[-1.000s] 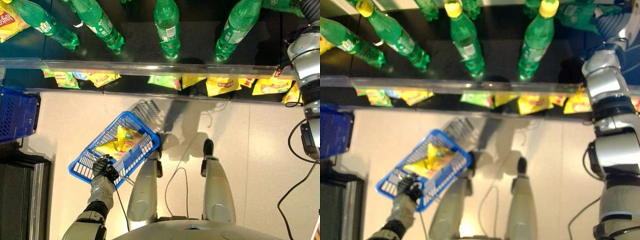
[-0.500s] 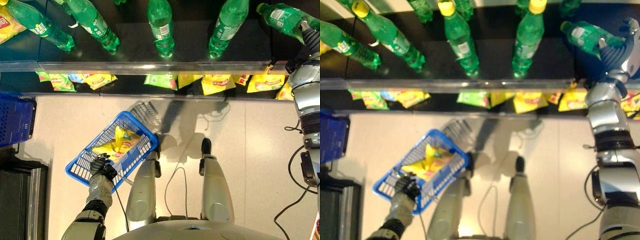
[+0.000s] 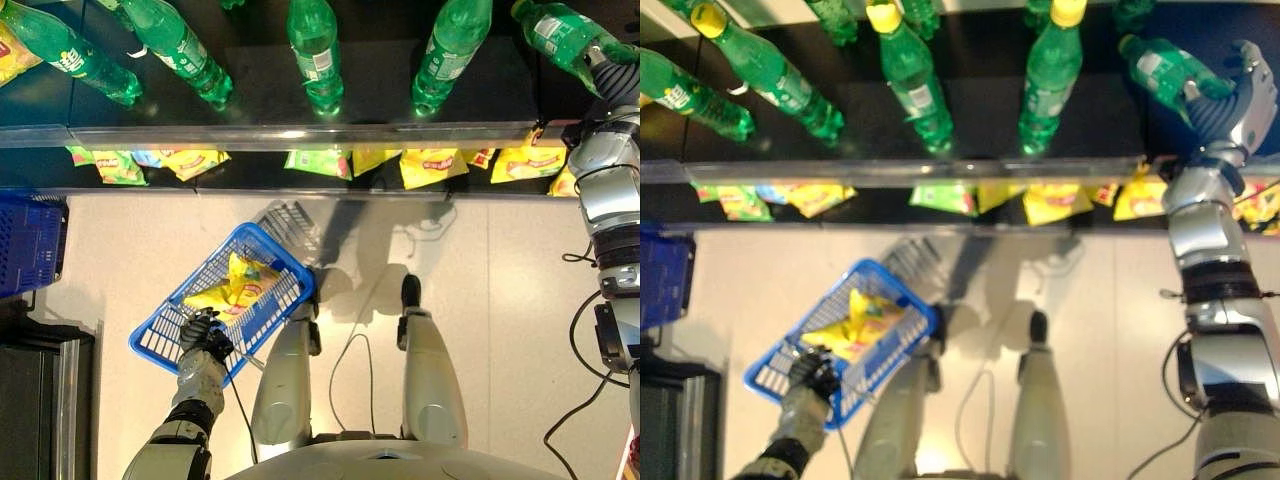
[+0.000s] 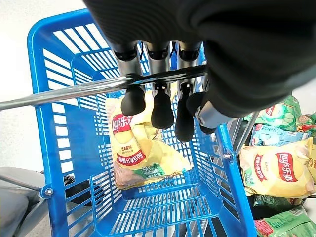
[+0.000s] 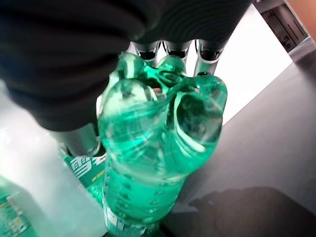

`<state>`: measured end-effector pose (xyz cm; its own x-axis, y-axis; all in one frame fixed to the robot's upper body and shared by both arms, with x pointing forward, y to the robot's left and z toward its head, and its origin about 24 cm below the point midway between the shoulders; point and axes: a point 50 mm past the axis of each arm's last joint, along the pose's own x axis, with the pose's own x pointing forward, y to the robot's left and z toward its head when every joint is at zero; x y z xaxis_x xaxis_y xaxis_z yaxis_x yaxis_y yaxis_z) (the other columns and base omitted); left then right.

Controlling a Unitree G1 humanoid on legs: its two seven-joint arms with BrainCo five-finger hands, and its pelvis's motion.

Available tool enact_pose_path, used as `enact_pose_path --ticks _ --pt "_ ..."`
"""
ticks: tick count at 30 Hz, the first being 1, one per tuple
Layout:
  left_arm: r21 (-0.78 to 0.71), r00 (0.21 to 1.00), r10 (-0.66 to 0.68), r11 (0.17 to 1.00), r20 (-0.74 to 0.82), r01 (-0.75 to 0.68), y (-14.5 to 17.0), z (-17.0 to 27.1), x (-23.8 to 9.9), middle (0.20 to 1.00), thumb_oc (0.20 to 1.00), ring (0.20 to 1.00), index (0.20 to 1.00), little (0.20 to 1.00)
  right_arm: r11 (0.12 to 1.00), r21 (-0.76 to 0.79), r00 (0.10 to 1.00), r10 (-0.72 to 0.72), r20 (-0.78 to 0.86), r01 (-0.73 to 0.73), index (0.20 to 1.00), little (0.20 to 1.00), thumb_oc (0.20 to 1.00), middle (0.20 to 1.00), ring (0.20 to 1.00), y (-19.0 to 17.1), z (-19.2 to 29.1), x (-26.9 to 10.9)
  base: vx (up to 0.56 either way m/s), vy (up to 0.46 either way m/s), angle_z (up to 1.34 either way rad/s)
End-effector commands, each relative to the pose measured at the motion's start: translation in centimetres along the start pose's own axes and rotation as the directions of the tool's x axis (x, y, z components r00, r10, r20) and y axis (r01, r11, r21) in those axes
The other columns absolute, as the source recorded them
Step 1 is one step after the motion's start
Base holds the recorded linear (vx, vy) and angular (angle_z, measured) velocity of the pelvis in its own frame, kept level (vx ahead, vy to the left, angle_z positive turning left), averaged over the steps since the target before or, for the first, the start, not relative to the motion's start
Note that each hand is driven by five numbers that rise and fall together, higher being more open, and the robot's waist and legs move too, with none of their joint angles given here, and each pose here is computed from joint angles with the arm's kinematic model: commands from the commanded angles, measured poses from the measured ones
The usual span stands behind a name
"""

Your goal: Pick up the snacks into the basket

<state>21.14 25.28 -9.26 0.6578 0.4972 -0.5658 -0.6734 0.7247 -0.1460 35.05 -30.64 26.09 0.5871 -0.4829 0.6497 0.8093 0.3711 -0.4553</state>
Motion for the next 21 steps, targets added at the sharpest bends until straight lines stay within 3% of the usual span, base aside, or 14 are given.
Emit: enact_pose_path --ticks 1,11,21 --pt "0.072 0.994 0.090 0.993 0.054 -0.094 4.0 0.9 0.1 0.200 0.200 0.200 0.200 0.200 0.996 0.051 0.985 -0.076 0.156 0.068 0.200 0.200 0.200 0.200 0.200 -1.4 4.1 1.7 0.00 0.000 0.00" --pt "0.082 0.997 0.064 0.994 0.051 -0.068 3.9 0.8 0.0 0.200 0.200 0.200 0.200 0.200 0.988 -0.053 0.986 0.149 0.076 -0.145 0.200 0.200 0.200 0.200 0.200 3.0 4.8 2.6 0.00 0.006 0.02" --pt "0.079 0.995 0.086 0.993 0.042 -0.089 4.5 0.7 0.0 0.200 0.200 0.200 0.200 0.200 0.963 -0.123 0.971 0.238 -0.030 -0.240 0.200 0.200 0.200 0.200 0.200 4.3 3.3 2.6 0.00 0.007 0.08"
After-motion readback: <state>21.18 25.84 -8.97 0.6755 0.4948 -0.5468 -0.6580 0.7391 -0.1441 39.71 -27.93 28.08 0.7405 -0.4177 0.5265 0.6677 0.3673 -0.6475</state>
